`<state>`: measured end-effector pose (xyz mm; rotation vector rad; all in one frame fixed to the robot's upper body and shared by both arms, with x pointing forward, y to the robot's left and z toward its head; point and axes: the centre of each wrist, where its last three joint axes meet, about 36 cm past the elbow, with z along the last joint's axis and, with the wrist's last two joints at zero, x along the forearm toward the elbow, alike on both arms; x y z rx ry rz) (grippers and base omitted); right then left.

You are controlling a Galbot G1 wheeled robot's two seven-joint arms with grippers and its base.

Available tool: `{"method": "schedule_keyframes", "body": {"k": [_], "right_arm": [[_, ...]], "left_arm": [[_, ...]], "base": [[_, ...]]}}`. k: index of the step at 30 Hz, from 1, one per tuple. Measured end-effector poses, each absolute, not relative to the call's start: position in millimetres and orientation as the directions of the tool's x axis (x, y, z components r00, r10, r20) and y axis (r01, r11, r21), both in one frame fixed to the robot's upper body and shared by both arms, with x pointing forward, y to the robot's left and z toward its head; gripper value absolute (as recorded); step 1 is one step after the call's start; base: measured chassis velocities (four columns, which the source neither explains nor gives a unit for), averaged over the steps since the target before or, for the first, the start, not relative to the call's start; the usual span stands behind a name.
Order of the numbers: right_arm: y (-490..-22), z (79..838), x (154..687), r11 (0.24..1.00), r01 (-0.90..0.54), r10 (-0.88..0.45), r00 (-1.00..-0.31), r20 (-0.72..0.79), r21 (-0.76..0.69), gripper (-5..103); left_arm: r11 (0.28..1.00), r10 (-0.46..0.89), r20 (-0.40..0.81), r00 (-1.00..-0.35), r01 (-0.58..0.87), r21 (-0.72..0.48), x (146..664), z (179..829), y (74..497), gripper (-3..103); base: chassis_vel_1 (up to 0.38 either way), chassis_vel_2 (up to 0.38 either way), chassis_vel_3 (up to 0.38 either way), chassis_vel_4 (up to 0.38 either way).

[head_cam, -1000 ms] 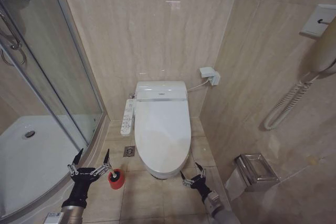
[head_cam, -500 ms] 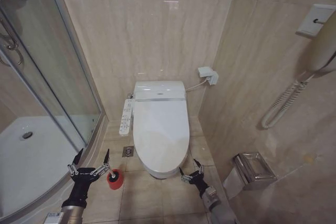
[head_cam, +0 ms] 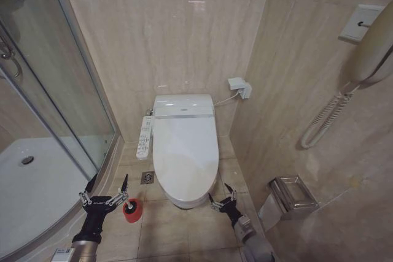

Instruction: Open the toilet lid, clean the toilet bowl with a toilet brush, close the toilet lid, and flush.

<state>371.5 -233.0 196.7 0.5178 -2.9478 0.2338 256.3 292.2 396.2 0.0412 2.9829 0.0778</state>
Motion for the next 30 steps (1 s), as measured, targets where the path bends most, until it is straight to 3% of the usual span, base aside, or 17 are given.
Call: {"method": "schedule_keyframes", "body": {"k": [20, 21, 27, 28, 30], "right_arm": [[-231.7, 205.6, 381.5, 0.922, -0.359, -0.341, -0.931, 0.132, -0.145, 99], [-231.3, 206.0, 382.1, 0.921, -0.361, -0.344, -0.930, 0.131, -0.145, 94], [-234.6, 205.5, 382.1, 0.914, -0.376, -0.358, -0.924, 0.134, -0.152, 94], [-235.8, 205.2, 381.8, 0.914, -0.376, -0.358, -0.924, 0.133, -0.154, 68], [-237.7, 204.7, 381.0, 0.912, -0.379, -0.360, -0.923, 0.133, -0.158, 68]], "left_arm": [[0.998, 0.031, -0.156, -0.987, 0.023, 0.054, 256.3, 396.2, 292.2, 100], [0.998, 0.031, -0.156, -0.987, 0.023, 0.054, 256.3, 396.1, 292.2, 100], [0.998, 0.032, -0.156, -0.987, 0.023, 0.054, 256.3, 396.2, 292.2, 100], [0.998, 0.031, -0.156, -0.987, 0.023, 0.054, 256.3, 396.2, 292.1, 100], [0.998, 0.032, -0.156, -0.987, 0.023, 0.054, 256.3, 396.2, 292.1, 100]], "base": [[0.006, 0.020, 0.016, 0.000], [0.000, 0.000, 0.000, 0.000], [0.000, 0.000, 0.000, 0.000], [0.000, 0.000, 0.000, 0.000], [0.000, 0.000, 0.000, 0.000]]}}
